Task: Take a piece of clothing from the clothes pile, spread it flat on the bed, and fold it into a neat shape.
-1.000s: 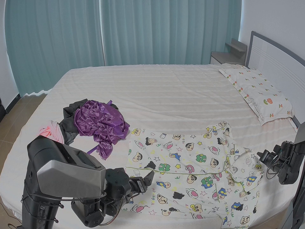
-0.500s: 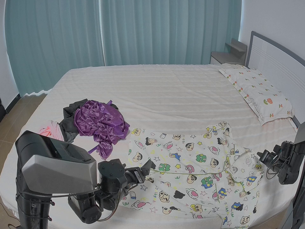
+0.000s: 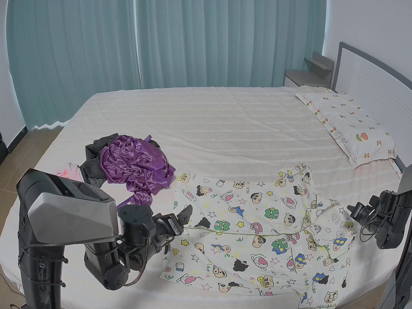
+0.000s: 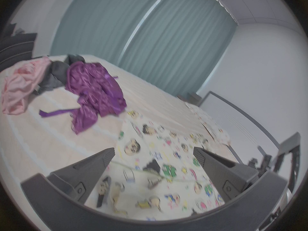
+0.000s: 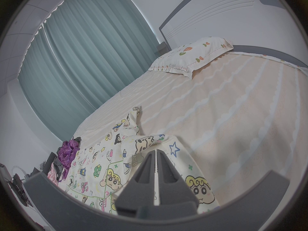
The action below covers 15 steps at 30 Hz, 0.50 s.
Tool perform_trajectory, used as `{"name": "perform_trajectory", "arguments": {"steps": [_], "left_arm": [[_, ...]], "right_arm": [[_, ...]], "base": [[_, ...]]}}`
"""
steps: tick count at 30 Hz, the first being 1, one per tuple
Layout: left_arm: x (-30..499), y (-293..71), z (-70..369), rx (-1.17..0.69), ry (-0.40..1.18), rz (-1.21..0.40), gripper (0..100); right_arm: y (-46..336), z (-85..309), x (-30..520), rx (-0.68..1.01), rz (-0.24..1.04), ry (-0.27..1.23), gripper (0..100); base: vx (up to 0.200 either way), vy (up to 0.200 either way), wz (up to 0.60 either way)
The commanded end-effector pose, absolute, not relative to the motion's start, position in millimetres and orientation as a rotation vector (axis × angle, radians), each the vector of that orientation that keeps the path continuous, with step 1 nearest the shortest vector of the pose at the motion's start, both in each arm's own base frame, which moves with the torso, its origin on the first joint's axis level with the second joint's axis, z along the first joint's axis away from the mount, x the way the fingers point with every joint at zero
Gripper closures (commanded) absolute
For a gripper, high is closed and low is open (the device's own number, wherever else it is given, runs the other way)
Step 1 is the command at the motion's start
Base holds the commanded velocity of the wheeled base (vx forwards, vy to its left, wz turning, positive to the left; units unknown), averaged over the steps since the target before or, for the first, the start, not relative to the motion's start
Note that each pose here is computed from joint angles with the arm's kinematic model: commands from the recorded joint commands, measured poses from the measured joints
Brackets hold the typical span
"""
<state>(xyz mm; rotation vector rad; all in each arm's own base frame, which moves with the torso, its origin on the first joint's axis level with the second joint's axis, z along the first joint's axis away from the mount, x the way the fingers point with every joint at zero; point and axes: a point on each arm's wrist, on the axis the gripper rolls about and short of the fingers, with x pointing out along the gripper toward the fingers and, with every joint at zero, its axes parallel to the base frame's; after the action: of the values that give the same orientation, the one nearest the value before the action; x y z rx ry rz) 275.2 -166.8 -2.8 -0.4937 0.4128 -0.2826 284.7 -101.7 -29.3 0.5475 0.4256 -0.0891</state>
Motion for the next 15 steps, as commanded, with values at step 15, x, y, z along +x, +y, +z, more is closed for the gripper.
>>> {"name": "perform_trajectory", "arguments": {"steps": [15], "left_arm": [[261.5,-149.3,-25.2,-0.578,0.632,-0.424,0]], "right_arm": [[-101.7,-28.3,284.8,0.543,-0.086,0.413,100]], "base": [[0.0,0.0,0.0]]}}
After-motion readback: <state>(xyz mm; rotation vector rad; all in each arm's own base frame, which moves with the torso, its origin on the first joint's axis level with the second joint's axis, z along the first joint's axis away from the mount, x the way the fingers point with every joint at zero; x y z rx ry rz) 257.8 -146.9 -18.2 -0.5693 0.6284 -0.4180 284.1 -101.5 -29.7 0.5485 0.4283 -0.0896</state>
